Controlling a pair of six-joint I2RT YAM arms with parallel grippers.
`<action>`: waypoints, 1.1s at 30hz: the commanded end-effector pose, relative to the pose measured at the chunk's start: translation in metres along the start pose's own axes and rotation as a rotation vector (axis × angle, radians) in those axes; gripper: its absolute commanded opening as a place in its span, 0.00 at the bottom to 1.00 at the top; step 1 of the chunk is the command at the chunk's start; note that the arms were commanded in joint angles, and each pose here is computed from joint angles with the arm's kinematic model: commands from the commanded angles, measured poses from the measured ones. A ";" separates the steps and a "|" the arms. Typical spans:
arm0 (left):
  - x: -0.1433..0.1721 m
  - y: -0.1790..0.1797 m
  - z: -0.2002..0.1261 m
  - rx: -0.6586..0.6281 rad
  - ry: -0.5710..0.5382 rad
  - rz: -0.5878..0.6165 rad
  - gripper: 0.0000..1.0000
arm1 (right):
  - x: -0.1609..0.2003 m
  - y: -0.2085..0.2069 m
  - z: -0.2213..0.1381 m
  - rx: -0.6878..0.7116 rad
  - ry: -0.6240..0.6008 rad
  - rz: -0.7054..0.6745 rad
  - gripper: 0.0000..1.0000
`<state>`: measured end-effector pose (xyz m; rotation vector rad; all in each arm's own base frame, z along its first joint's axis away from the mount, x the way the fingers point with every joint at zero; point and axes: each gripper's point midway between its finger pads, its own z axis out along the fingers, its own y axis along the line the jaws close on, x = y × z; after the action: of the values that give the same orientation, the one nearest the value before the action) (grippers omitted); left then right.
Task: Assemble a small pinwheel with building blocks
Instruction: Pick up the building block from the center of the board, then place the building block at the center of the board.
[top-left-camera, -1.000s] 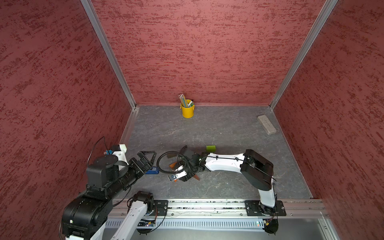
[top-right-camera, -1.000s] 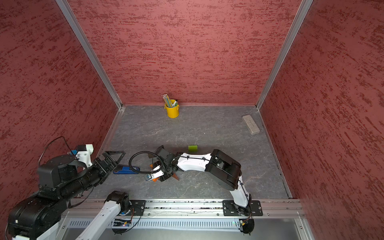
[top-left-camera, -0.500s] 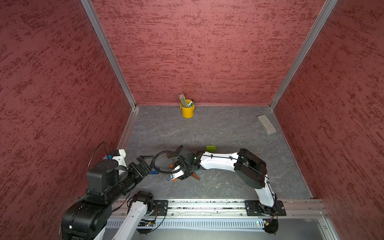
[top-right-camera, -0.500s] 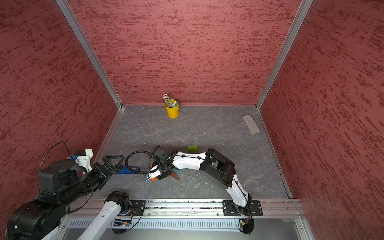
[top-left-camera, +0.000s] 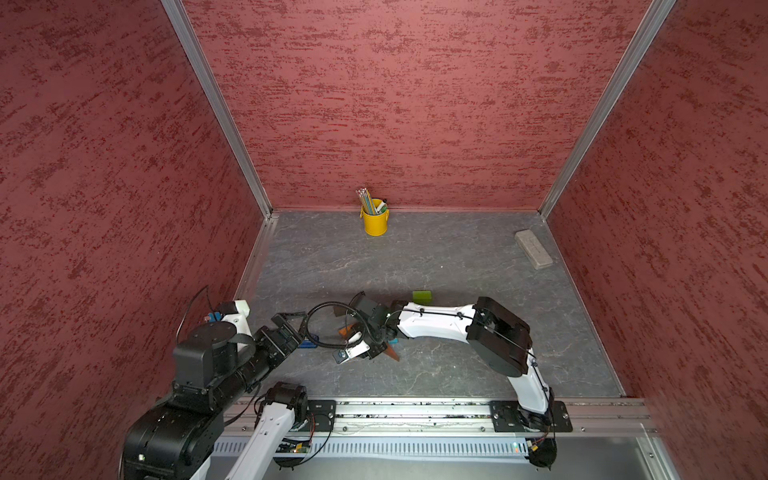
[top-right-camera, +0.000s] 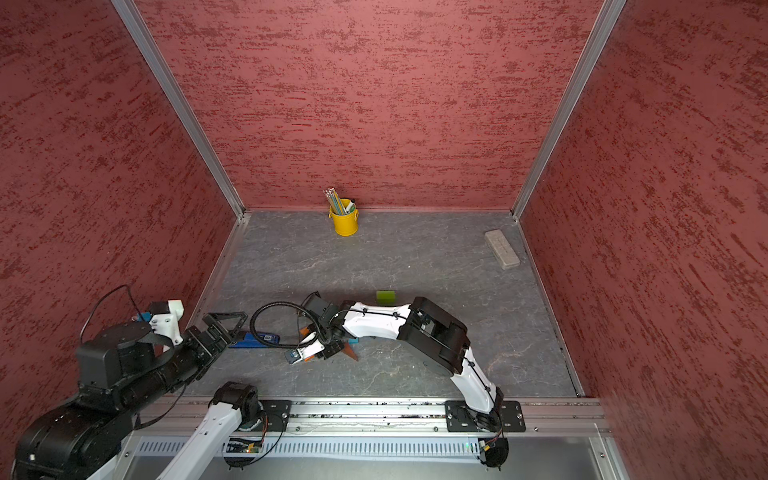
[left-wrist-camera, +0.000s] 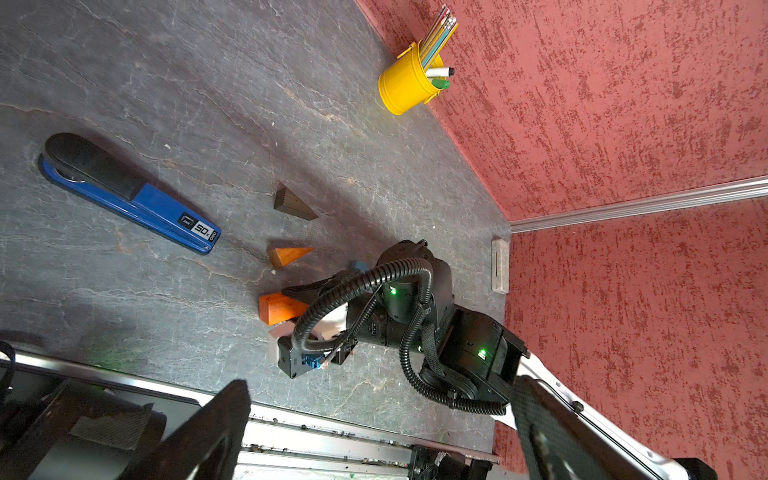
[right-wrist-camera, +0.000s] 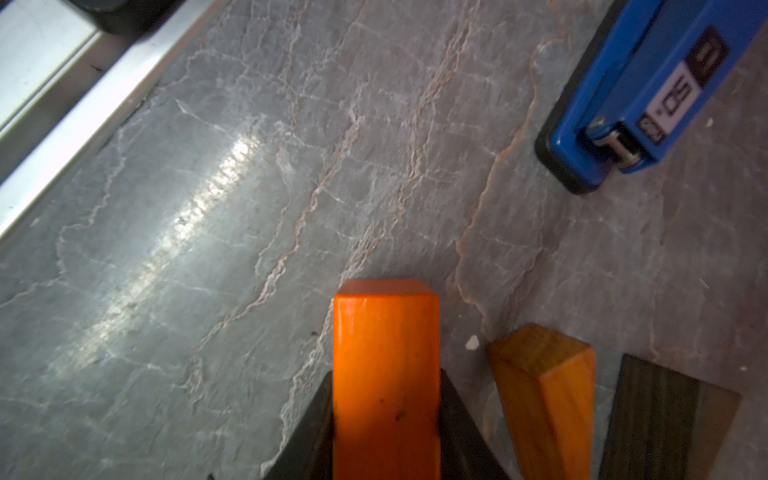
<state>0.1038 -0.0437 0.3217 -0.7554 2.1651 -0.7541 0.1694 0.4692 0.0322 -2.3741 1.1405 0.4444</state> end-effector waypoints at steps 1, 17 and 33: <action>-0.004 -0.001 -0.001 0.014 -0.030 0.030 1.00 | -0.001 0.015 -0.009 -0.035 -0.003 -0.021 0.19; -0.014 -0.002 0.002 0.019 -0.083 0.069 1.00 | -0.006 -0.005 -0.071 0.060 -0.062 0.006 0.18; -0.045 -0.056 0.105 0.223 -0.102 0.256 1.00 | 0.143 -0.082 -0.184 0.386 0.135 0.369 0.19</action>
<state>0.1889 -0.0591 0.3115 -0.4954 2.0493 -0.7171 0.3146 0.3396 0.1316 -1.9631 1.5178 0.2256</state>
